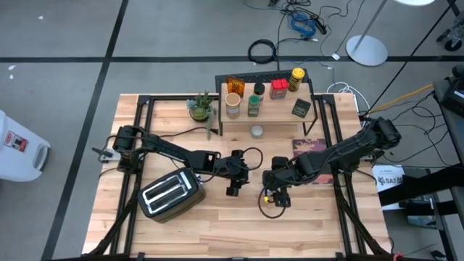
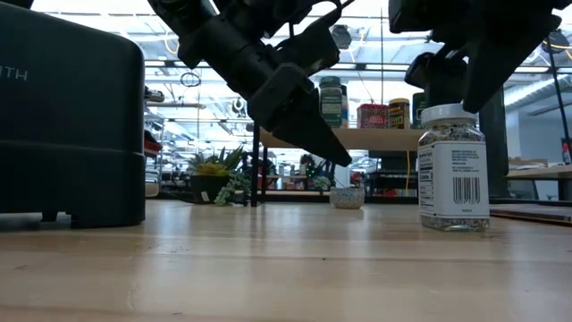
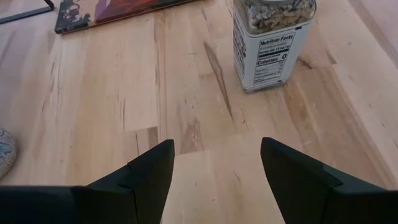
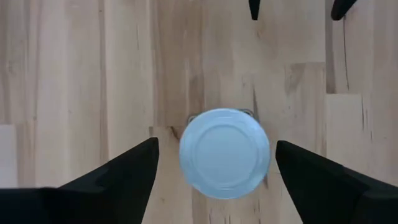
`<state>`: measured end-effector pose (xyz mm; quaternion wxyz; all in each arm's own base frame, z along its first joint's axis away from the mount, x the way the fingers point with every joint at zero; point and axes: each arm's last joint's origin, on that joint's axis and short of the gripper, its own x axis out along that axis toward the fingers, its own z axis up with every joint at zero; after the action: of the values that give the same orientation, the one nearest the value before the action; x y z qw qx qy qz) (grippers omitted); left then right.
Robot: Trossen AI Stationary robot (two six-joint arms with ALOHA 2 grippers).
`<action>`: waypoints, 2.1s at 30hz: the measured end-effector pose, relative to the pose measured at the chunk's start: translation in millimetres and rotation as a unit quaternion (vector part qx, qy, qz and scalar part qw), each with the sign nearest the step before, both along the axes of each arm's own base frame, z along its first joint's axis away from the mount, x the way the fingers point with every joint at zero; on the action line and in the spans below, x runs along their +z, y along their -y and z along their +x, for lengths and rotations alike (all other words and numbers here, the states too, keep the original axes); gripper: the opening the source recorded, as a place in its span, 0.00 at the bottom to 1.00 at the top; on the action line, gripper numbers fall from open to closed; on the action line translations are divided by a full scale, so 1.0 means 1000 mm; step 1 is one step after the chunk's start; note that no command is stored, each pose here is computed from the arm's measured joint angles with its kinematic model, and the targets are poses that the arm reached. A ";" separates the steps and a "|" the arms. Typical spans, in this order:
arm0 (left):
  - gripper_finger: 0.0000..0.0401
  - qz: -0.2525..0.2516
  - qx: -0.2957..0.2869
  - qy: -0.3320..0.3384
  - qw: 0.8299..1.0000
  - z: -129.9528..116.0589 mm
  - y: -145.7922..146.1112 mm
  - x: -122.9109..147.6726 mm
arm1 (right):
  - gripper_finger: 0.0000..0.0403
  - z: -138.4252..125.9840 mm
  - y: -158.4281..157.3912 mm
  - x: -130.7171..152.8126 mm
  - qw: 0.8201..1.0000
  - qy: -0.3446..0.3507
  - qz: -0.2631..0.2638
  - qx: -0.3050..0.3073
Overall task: Shelf spices
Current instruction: Put the white seasoning bottle on the shelf
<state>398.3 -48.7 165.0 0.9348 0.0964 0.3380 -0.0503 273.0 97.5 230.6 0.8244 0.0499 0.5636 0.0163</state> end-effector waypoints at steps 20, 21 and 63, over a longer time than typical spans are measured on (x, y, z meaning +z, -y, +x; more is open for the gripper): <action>0.62 -0.004 -0.007 -0.001 1.000 0.000 0.002 0.000 | 0.52 0.002 0.008 0.000 1.000 0.001 -0.004 -0.003; 0.62 -0.004 -0.007 0.000 1.000 0.000 0.002 0.000 | 0.50 0.002 0.008 0.000 1.000 0.001 -0.004 -0.003; 0.62 -0.074 -0.014 0.178 0.981 0.019 0.001 0.035 | 0.46 -0.016 0.042 0.075 0.987 0.156 -0.017 -0.047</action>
<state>417.8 -49.2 200.2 0.9839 0.0391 0.1597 -0.0704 256.9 55.7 305.3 0.9026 0.0596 0.4256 -0.0243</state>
